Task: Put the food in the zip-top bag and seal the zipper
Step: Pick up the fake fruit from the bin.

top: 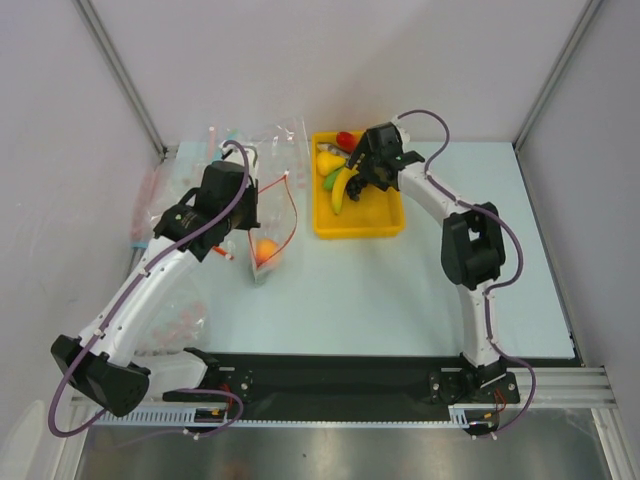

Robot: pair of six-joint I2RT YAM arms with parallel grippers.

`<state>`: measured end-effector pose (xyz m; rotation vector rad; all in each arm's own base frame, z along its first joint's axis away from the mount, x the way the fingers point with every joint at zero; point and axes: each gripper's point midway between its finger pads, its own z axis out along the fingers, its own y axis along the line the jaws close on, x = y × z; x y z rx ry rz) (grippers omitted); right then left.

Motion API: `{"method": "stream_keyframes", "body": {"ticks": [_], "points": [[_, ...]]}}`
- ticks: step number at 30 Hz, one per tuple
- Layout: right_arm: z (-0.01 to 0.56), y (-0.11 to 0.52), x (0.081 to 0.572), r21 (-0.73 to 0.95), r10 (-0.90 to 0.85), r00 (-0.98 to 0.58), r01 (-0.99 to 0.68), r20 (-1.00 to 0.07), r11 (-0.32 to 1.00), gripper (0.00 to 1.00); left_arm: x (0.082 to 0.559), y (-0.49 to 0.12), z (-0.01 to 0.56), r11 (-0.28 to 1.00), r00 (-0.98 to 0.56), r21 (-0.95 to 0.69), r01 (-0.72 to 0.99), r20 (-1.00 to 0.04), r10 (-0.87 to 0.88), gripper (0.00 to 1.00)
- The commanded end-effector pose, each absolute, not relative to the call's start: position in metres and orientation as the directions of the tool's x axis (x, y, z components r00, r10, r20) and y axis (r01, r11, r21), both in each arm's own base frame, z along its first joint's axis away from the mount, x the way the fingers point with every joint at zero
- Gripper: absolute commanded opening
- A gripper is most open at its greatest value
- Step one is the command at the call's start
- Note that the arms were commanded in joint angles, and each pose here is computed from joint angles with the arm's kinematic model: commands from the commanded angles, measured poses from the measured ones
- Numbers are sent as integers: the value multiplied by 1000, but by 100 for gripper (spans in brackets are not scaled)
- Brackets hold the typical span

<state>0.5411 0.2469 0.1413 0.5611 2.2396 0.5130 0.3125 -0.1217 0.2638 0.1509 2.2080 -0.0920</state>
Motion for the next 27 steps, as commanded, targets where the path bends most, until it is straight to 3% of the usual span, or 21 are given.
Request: {"method": "stream_keyframes", "body": {"ticks": [1,10,19,27], "points": [[142,260,566,573,604,-561,259,-566,778,86,320,-133,274,984,-559,-52,168,-827,52,0],[121,283,597,607,641,-532,269,-553,748,81,313,-134,270,983,-574,-89,158,-819,18,0],[127,294,604,619,618,-534,208,-577,757,41,314,-139,263,982,-598,-117,149,-802,-4,0],[204,287,573,587,522,-485,19,-702,809,37,319,-151,277,970,-586,-153,186,-810,-16,0]]}}
